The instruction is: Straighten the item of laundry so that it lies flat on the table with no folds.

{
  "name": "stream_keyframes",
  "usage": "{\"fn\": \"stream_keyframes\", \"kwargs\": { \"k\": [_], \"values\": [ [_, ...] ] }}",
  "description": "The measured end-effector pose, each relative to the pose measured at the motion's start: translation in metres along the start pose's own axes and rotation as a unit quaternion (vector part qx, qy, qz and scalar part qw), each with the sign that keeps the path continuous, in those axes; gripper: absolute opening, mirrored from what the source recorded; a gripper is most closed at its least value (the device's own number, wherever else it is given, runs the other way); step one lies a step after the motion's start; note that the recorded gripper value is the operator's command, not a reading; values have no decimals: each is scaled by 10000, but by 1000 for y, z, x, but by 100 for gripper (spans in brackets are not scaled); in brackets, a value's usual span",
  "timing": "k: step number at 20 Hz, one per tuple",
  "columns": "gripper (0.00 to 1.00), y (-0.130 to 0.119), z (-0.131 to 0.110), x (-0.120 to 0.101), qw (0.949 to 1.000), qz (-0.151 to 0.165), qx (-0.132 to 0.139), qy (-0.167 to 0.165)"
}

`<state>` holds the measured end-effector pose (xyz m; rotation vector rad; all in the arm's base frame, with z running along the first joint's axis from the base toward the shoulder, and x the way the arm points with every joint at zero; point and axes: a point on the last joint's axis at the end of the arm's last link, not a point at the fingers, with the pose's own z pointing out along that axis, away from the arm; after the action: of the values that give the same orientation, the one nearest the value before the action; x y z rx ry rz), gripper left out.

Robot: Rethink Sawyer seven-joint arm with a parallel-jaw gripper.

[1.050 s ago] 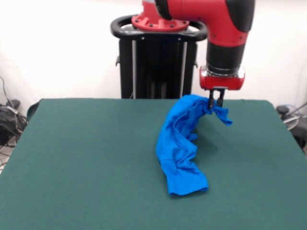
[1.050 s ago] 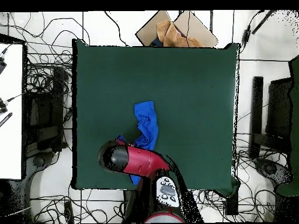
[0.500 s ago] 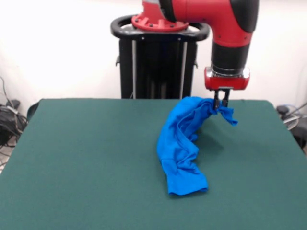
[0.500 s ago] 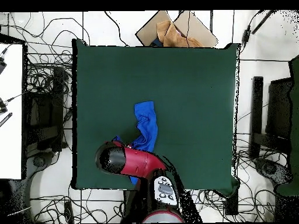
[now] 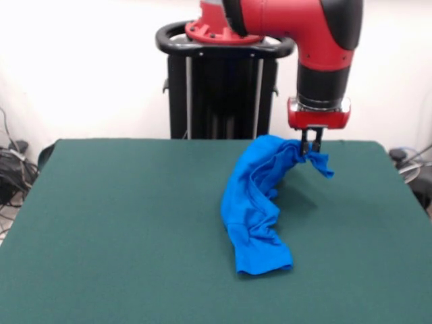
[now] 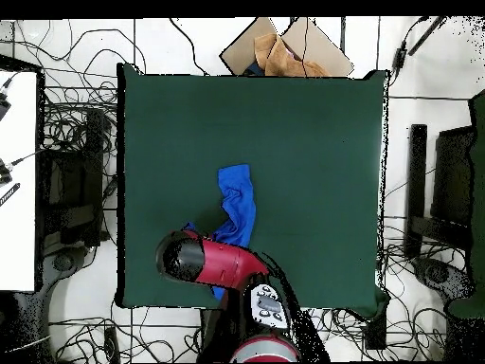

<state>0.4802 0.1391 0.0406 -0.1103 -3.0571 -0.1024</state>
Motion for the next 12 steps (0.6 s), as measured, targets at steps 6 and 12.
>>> {"fn": "stream_keyframes", "kwargs": {
  "k": [6,12],
  "values": [
    [0,9,1,0,10000,-65,-72,4],
    [0,18,2,-1,9998,-136,-137,-51]
  ]
}}
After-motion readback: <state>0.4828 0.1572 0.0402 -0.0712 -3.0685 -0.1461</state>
